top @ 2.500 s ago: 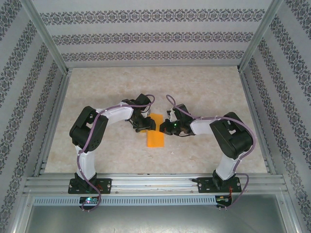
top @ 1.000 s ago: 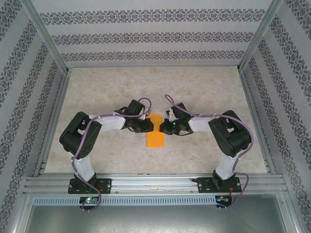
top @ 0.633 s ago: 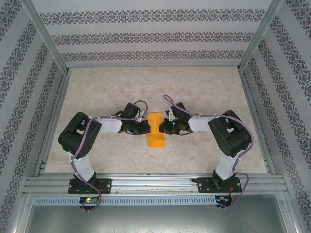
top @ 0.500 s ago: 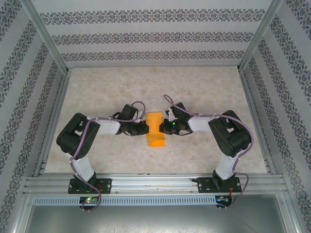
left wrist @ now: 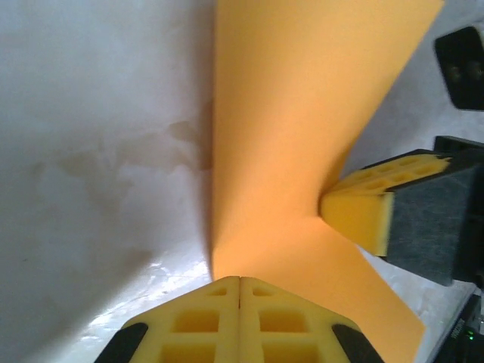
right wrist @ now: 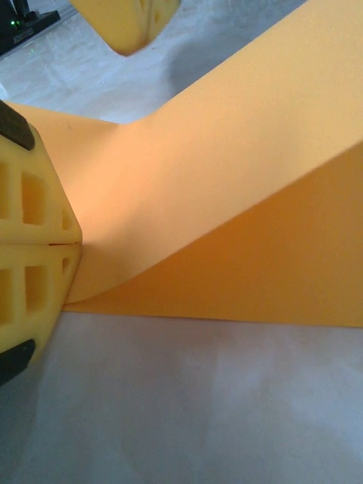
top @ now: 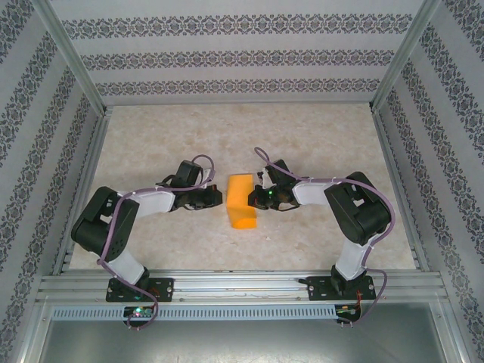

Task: Fold a paper plane with a square sheet of paper (fold left side to right side)
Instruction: Hold the square sheet of paper at the center of the table, then first fold the square sheet of paper in half at the center of the table.

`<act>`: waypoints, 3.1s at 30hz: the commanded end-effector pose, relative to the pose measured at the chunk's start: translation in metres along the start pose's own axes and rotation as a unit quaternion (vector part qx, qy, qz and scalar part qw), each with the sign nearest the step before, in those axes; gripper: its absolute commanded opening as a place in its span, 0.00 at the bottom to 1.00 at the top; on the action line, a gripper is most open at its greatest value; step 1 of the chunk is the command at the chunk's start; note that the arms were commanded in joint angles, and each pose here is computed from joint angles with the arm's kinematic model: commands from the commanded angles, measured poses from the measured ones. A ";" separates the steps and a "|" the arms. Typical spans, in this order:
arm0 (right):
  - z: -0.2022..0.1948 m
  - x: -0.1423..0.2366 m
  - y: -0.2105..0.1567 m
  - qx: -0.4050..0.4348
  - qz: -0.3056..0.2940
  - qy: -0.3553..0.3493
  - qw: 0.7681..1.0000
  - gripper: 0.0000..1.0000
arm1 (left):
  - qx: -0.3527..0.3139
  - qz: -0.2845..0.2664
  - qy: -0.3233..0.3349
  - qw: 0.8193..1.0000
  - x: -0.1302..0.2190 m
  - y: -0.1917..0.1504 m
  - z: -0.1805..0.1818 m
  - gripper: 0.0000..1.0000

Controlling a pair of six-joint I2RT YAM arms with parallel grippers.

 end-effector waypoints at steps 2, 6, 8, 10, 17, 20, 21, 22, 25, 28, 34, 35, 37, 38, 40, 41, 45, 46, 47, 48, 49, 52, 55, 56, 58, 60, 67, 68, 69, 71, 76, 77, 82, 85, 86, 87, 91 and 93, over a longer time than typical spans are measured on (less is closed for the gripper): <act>-0.063 -0.003 -0.034 -0.047 0.044 -0.129 0.990 0.00 | -0.030 0.001 -0.049 0.998 -0.007 0.007 -0.033 0.04; -0.064 -0.004 -0.035 -0.048 0.045 -0.131 0.989 0.00 | -0.032 0.017 -0.061 0.998 -0.023 0.007 -0.041 0.04; -0.064 -0.004 -0.035 -0.047 0.046 -0.131 0.989 0.00 | -0.032 0.024 -0.062 0.997 -0.030 0.007 -0.041 0.04; -0.064 -0.004 -0.035 -0.047 0.047 -0.132 0.989 0.00 | -0.031 0.033 -0.063 0.997 -0.036 0.006 -0.041 0.04; -0.064 -0.003 -0.036 -0.046 0.048 -0.134 0.989 0.00 | -0.029 0.058 -0.046 0.997 -0.050 -0.002 -0.030 0.04; -0.064 -0.003 -0.036 -0.045 0.048 -0.133 0.989 0.00 | -0.025 0.068 -0.038 0.997 -0.054 -0.007 -0.024 0.04; -0.064 -0.003 -0.036 -0.046 0.048 -0.134 0.989 0.00 | -0.024 0.071 -0.033 0.997 -0.054 -0.008 -0.022 0.04; -0.063 -0.003 -0.036 -0.045 0.048 -0.133 0.989 0.00 | -0.024 0.074 -0.029 0.997 -0.056 -0.010 -0.020 0.04; -0.061 -0.003 -0.035 -0.044 0.047 -0.131 0.989 0.00 | -0.022 0.081 -0.015 0.996 -0.057 -0.013 -0.013 0.04; -0.056 -0.003 -0.032 -0.040 0.045 -0.122 0.991 0.00 | -0.018 0.087 -0.006 0.996 -0.060 -0.016 -0.007 0.04; -0.034 0.000 -0.021 -0.032 0.031 -0.083 0.996 0.00 | -0.011 0.096 0.008 0.995 -0.063 -0.022 0.000 0.04; -0.029 0.001 -0.018 -0.030 0.028 -0.076 0.996 0.00 | -0.011 0.097 0.011 0.995 -0.063 -0.022 0.001 0.04; -0.019 0.003 -0.012 -0.025 0.020 -0.060 0.998 0.00 | -0.010 0.098 0.013 0.995 -0.063 -0.023 0.002 0.04; -0.013 0.005 -0.008 -0.021 0.015 -0.048 0.999 0.00 | -0.009 0.099 0.015 0.995 -0.063 -0.024 0.003 0.04; -0.001 0.008 -0.002 -0.015 0.006 -0.026 1.000 0.00 | -0.007 0.100 0.017 0.995 -0.064 -0.024 0.004 0.04; 0.004 0.011 0.002 -0.011 0.000 -0.016 1.000 0.00 | -0.008 0.101 0.017 0.995 -0.064 -0.024 0.004 0.04; 0.019 0.019 0.016 0.000 -0.023 0.019 1.000 0.00 | -0.007 0.102 0.018 0.995 -0.064 -0.024 0.005 0.03; 0.023 0.020 0.019 0.003 -0.028 0.027 0.999 0.00 | -0.007 0.102 0.018 0.995 -0.064 -0.024 0.005 0.03; 0.026 0.020 0.023 0.007 -0.031 0.035 0.999 0.00 | -0.007 0.102 0.017 0.995 -0.064 -0.024 0.004 0.03; 0.028 0.020 0.027 0.009 -0.035 0.040 0.999 0.00 | -0.007 0.102 0.017 0.995 -0.064 -0.024 0.004 0.03; 0.031 0.019 0.029 0.013 -0.036 0.043 0.998 0.00 | -0.008 0.101 0.017 0.995 -0.064 -0.024 0.004 0.03; 0.037 0.013 0.037 0.022 -0.038 0.049 0.998 0.00 | -0.007 0.102 0.017 0.995 -0.064 -0.024 0.004 0.03; 0.041 0.006 0.044 0.027 -0.036 0.052 0.998 0.00 | -0.006 0.102 0.017 0.995 -0.064 -0.024 0.004 0.03; 0.042 0.004 0.045 0.030 -0.035 0.053 0.998 0.00 | -0.007 0.102 0.016 0.995 -0.064 -0.024 0.003 0.03; 0.042 -0.001 0.047 0.031 -0.033 0.052 0.998 0.00 | -0.006 0.102 0.016 0.995 -0.064 -0.024 0.003 0.03; 0.040 -0.007 0.048 0.028 -0.028 0.049 0.998 0.00 | -0.006 0.102 0.015 0.995 -0.064 -0.023 0.003 0.03; 0.024 -0.020 0.047 0.017 -0.019 0.022 0.999 0.00 | -0.007 0.104 0.014 0.994 -0.063 -0.024 0.001 0.03; 0.018 -0.021 0.045 0.009 -0.017 0.009 1.000 0.00 | -0.006 0.104 0.015 0.994 -0.062 -0.024 0.002 0.03; 0.012 -0.023 0.043 0.001 -0.015 -0.003 1.000 0.00 | -0.007 0.104 0.015 0.994 -0.062 -0.024 0.001 0.03; 0.002 -0.025 0.040 -0.013 -0.011 -0.019 1.000 0.00 | -0.007 0.105 0.015 0.994 -0.060 -0.026 0.001 0.03; -0.021 -0.027 0.033 -0.039 -0.005 -0.057 0.998 0.00 | -0.004 0.108 0.015 0.994 -0.054 -0.035 0.001 0.03; -0.025 -0.027 0.033 -0.043 -0.004 -0.062 0.997 0.00 | -0.002 0.111 0.016 0.994 -0.053 -0.038 0.002 0.03; -0.038 -0.026 0.033 -0.055 -0.005 -0.078 0.995 0.00 | 0.005 0.121 0.019 0.992 -0.045 -0.054 0.005 0.03; -0.042 -0.026 0.032 -0.058 -0.002 -0.084 0.995 0.00 | 0.012 0.128 0.018 0.992 -0.040 -0.065 0.007 0.03; -0.042 -0.027 0.032 -0.058 -0.001 -0.084 0.995 0.00 | 0.015 0.129 0.016 0.991 -0.039 -0.068 0.007 0.03; -0.043 -0.026 0.033 -0.059 0.000 -0.084 0.995 0.00 | 0.018 0.133 0.016 0.991 -0.038 -0.073 0.008 0.03; -0.044 -0.026 0.032 -0.059 0.001 -0.087 0.994 0.00 | 0.026 0.145 0.024 0.989 -0.032 -0.091 0.013 0.03; -0.044 -0.026 0.032 -0.059 0.001 -0.087 0.994 0.00 | 0.031 0.150 0.028 0.988 -0.029 -0.099 0.017 0.03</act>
Point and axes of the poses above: each hand's point on the last joint's axis, 136 mm out from that joint toward the fingers, its own x axis back along the fingers, its own z axis along the line the jaws close on, y = z × x, the point moved 2 cm from there along x, back along the fingers
